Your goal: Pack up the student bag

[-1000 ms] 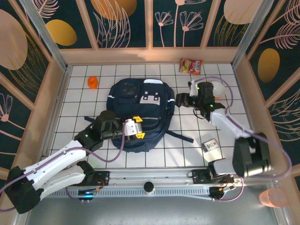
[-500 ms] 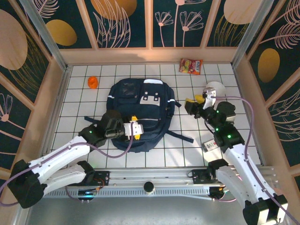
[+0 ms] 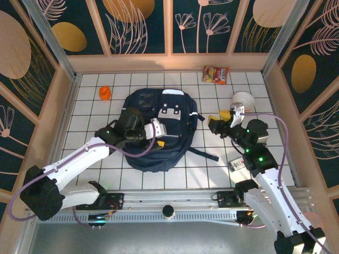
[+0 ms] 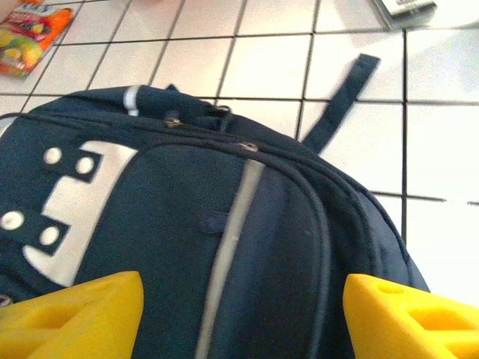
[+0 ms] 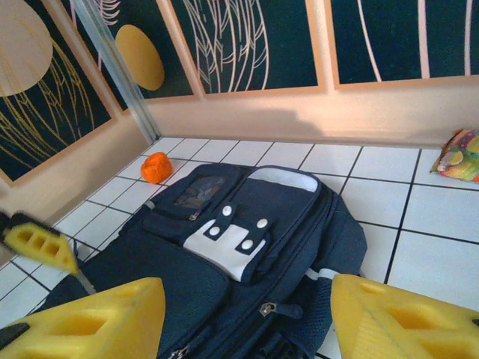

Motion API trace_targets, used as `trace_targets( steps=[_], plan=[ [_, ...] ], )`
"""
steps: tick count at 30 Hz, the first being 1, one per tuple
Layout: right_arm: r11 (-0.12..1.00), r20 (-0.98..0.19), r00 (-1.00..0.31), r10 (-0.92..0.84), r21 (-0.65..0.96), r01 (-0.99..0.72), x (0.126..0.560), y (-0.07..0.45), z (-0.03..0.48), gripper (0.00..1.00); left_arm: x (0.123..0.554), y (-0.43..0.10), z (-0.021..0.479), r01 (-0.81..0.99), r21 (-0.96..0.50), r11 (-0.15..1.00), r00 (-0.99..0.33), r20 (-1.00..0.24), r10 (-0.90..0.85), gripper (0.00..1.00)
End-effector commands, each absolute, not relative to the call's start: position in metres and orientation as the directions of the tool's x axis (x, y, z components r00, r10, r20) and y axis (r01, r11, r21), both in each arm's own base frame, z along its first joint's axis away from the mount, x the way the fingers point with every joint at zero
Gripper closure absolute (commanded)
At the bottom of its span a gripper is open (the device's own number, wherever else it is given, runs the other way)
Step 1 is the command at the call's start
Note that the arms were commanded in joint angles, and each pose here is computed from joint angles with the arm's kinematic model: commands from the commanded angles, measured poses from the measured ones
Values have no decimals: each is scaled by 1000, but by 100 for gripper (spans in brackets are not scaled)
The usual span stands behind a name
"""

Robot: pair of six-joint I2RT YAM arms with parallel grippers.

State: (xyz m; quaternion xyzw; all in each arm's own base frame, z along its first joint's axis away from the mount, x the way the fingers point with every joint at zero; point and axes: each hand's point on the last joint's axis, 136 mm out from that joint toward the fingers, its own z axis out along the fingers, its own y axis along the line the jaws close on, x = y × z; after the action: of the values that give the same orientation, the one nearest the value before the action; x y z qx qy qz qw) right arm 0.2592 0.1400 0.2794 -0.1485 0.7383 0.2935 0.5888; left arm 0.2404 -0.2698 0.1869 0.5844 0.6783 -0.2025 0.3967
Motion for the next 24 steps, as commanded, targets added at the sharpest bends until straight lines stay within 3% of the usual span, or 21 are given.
trace_targets(
  steps=[1, 6, 8, 18, 24],
  plan=[
    [751, -946, -278, 166, 304, -586, 254, 146, 282, 38, 230, -261, 181, 958, -9, 286, -198, -743, 639, 30],
    [716, -938, -267, 223, 343, -608, 251, 149, 281, 37, 235, -245, 170, 899, -25, 437, -316, -728, 609, 23],
    [710, -935, -272, 226, 349, -612, 251, 151, 278, 37, 237, -238, 159, 896, 2, 444, -313, -706, 635, 20],
    [683, -930, -264, 256, 368, -631, 247, 153, 278, 37, 244, -247, 142, 954, 197, 226, -35, -676, 736, 21],
    [674, -932, -264, 250, 363, -643, 245, 155, 277, 37, 236, -249, 124, 971, 221, 87, 75, -633, 771, 21]
  ],
)
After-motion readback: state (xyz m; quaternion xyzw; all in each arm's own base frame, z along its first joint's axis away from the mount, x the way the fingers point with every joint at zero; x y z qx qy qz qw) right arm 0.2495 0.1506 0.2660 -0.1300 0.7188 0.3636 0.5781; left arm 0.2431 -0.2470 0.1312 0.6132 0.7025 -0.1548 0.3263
